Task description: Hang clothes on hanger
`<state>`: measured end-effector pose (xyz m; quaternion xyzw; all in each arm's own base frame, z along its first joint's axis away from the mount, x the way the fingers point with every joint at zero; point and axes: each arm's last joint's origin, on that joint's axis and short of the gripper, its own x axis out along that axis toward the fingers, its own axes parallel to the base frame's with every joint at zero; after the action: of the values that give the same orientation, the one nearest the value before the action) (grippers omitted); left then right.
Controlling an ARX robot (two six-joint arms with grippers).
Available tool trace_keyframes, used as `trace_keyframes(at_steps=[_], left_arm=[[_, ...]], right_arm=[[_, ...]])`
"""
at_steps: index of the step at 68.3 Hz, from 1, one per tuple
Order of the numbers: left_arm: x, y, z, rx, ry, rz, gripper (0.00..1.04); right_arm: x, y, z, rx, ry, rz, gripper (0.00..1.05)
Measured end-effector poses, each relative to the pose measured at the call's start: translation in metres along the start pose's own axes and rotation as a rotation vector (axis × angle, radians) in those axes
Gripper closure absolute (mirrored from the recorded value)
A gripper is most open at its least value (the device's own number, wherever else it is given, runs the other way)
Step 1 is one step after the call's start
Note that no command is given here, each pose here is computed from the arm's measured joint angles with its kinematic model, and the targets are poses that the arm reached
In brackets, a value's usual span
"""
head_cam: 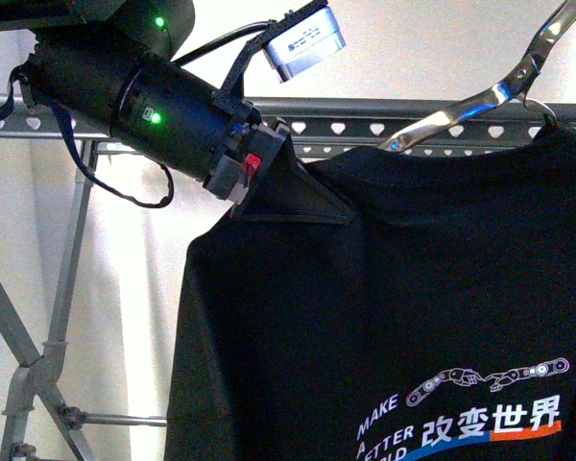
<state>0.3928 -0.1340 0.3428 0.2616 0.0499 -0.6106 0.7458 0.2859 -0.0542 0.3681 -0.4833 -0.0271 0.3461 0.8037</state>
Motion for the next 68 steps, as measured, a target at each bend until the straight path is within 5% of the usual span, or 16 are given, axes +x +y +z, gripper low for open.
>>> trace_keyframes(at_steps=[15, 53, 68], left_arm=[[0.0, 0.0, 0.0, 0.0, 0.0, 0.001, 1.0], [0.0, 0.0, 0.0, 0.0, 0.0, 0.001, 1.0], [0.0, 0.0, 0.0, 0.0, 0.001, 0.001, 1.0]], right_arm=[[0.041, -0.032, -0.035, -0.196, 0.163, 0.044, 0.07], [0.074, -0.072, -0.043, -0.084, 0.159, 0.058, 0.08], [0.077, -0.06, -0.059, -0.014, 0.189, 0.105, 0.47]])
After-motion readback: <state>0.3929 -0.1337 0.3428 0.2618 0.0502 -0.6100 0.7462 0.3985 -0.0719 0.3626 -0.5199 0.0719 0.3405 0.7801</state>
